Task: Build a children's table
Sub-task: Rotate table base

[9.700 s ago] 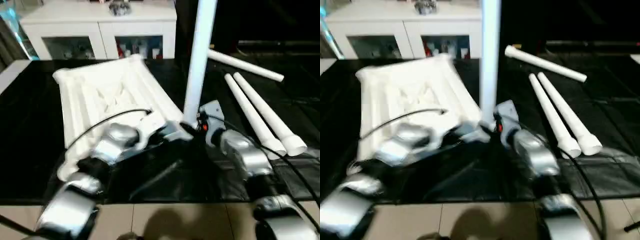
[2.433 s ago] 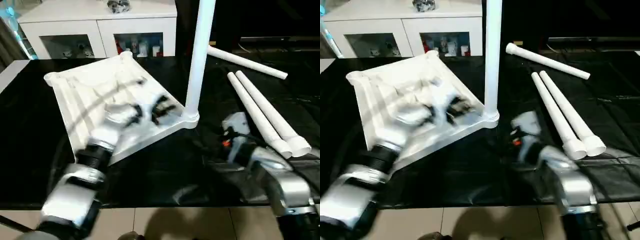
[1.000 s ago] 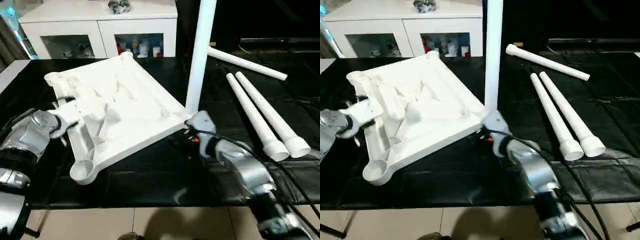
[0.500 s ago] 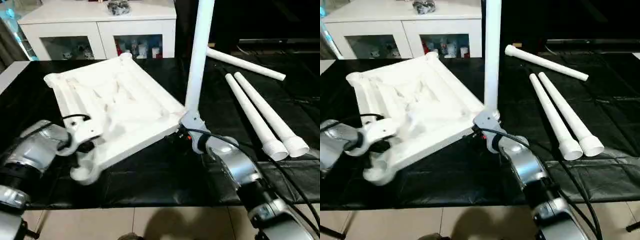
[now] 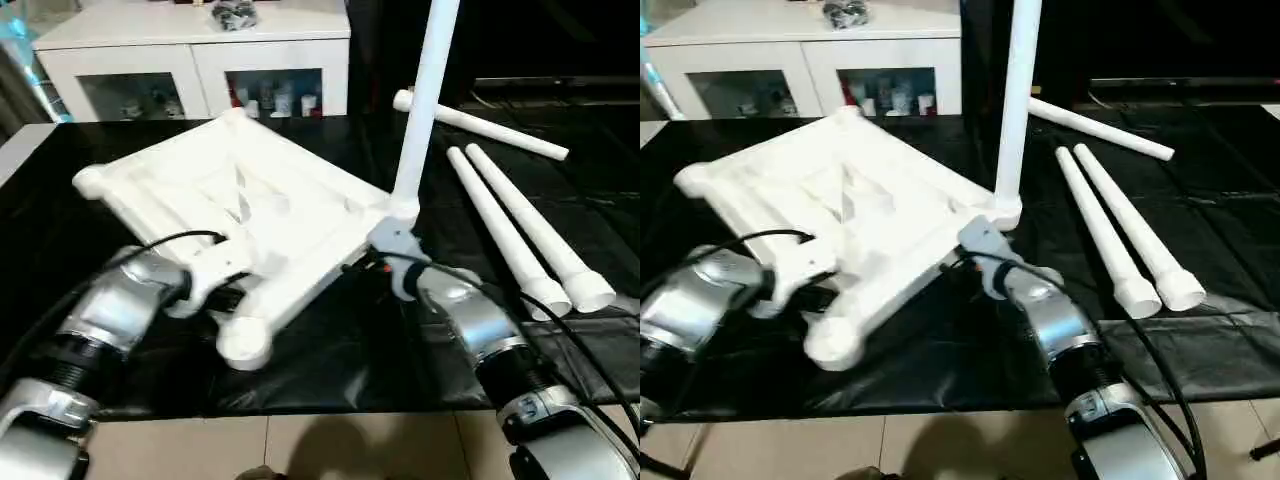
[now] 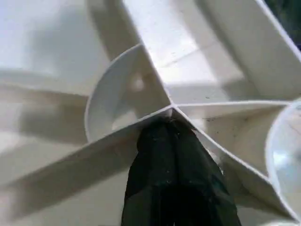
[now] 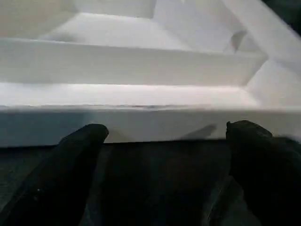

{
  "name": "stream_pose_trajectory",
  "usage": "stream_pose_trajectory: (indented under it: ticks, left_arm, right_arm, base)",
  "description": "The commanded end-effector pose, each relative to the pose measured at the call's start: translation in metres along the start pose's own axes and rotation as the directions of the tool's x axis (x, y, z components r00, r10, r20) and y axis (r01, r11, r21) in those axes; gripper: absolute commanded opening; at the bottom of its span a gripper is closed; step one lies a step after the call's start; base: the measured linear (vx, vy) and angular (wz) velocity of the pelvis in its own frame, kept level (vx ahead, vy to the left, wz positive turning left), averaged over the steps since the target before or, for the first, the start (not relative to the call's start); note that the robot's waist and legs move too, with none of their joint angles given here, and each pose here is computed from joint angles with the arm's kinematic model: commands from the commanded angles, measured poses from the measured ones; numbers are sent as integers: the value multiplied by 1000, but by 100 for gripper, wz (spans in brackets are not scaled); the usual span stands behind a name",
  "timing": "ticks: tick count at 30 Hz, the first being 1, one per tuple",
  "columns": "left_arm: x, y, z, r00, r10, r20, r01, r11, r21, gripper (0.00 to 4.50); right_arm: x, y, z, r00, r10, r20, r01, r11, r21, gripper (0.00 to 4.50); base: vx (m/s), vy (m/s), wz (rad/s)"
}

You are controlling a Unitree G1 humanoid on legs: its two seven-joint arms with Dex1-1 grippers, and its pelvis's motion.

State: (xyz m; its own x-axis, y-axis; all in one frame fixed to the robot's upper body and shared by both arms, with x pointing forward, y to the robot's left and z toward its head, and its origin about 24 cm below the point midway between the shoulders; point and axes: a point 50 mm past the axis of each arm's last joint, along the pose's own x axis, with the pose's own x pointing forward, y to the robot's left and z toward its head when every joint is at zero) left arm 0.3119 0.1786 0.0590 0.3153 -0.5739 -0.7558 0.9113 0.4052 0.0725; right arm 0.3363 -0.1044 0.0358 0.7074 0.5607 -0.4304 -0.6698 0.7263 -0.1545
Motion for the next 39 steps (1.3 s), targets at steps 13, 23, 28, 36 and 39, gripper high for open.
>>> stream_pose_trajectory:
  ticks: [13,23,28,36,39]
  left_arm:
    - [16,-19,48,975,-88,203,83,996,33,7]
    - [16,-24,65,953,-140,268,125,990,71,7]
    - [16,-22,70,954,-137,266,113,988,104,7]
    - [17,-14,80,948,-76,310,46,994,102,7]
    - [19,-14,82,945,-66,321,34,994,102,7]
  right_arm:
    - [12,13,19,995,22,98,-21,1000,-5,450]
    - [28,18,41,983,5,184,-10,1000,26,450]
    - [31,13,46,984,-22,178,18,1000,25,450]
    - [34,7,43,986,-51,157,44,998,48,450]
    - [37,10,44,986,-47,157,40,998,46,450]
  base:
    - [0,0,0]
    - [0,0,0]
    - [0,0,0]
    - [0,0,0]
    - [0,0,0]
